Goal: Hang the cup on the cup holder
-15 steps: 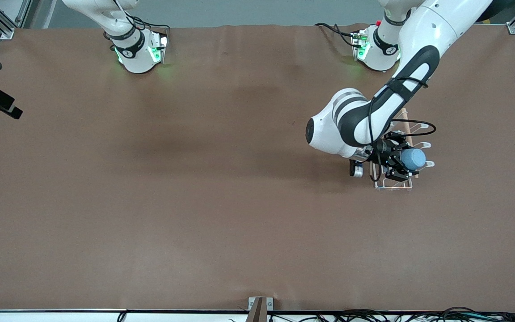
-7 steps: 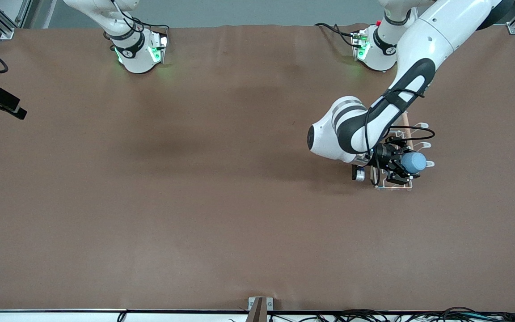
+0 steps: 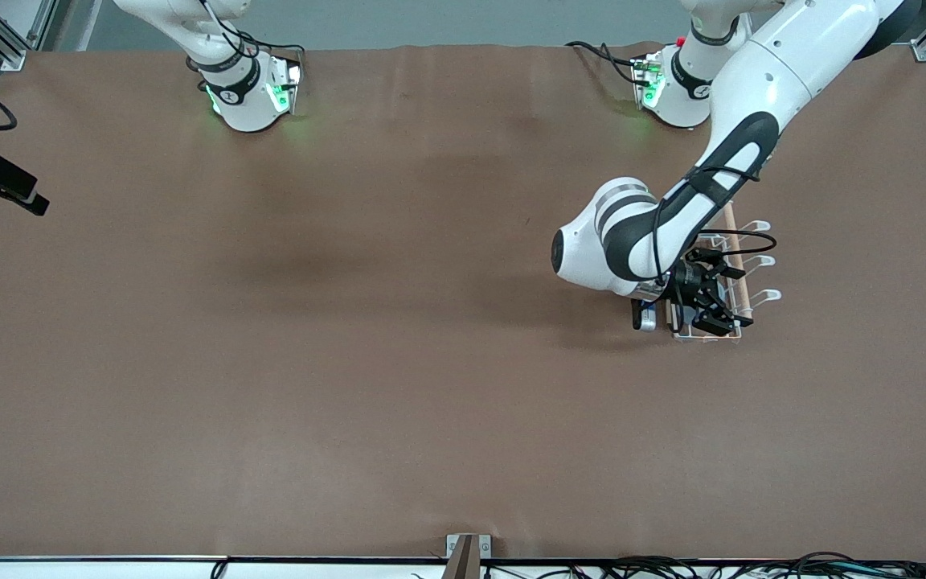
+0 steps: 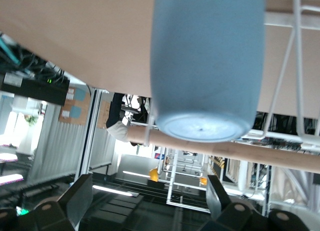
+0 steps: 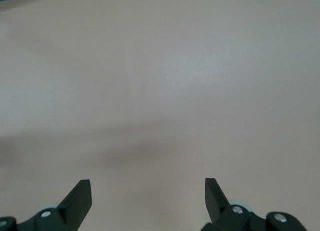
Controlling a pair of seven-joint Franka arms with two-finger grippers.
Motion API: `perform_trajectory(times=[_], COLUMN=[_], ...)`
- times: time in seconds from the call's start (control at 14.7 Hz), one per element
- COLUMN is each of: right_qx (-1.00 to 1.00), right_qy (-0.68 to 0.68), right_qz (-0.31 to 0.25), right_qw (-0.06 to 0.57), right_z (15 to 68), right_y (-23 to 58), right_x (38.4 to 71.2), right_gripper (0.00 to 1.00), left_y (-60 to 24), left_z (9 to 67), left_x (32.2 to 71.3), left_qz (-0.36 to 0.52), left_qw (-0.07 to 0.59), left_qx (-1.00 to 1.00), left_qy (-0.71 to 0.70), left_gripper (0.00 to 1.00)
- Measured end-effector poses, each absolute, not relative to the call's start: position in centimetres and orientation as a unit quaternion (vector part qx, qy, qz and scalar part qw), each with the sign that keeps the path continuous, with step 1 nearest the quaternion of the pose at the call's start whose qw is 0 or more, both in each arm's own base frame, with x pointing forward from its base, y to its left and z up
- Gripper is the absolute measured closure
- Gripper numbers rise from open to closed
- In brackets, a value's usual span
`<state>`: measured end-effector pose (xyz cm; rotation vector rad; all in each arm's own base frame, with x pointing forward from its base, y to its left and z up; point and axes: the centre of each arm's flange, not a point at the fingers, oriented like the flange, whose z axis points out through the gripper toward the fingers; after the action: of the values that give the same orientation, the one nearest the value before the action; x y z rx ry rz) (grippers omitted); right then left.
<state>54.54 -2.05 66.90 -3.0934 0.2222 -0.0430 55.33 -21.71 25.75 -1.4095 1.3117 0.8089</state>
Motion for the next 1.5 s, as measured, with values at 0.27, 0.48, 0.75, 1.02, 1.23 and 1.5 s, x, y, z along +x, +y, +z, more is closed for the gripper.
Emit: perform_trajectory(times=[0.27,0.48,0.75,1.02,1.23,1.5], right_qx=[-0.997,-0.998,-0.998,-0.998,-0.998,-0.998], right_qy=[0.067,0.066,0.066,0.065,0.063,0.06], right_qz=[-0.012,-0.009,-0.012,-0.014,-0.018,-0.026], right_qw=[0.02,0.02,0.017,0.01,0.007,0.005], right_z=[66.7,66.4,66.0,65.3,65.3,65.4], right_y=[-1.9,-2.0,-2.3,-2.5,-2.5,-2.5], right_x=[54.6,54.7,55.1,55.5,55.6,55.9], right_gripper=[0.0,0.0,0.0,0.0,0.0,0.0], left_y=[-25.4,-28.3,-30.7,-29.8,-27.9,-23.0], left_z=[31.6,36.7,44.1,49.7,54.4,60.2], left_x=[56.8,56.4,56.3,57.3,57.3,57.0], left_qz=[0.252,0.168,0.074,0.019,0.01,0.008], left_qw=[0.489,0.453,0.367,0.315,0.267,0.182], left_qx=[-0.69,-0.797,-0.909,-0.948,-0.963,-0.982], left_qy=[0.47,0.363,0.182,0.049,0.011,-0.04], left_gripper=[0.0,0.0,0.0,0.0,0.0,0.0])
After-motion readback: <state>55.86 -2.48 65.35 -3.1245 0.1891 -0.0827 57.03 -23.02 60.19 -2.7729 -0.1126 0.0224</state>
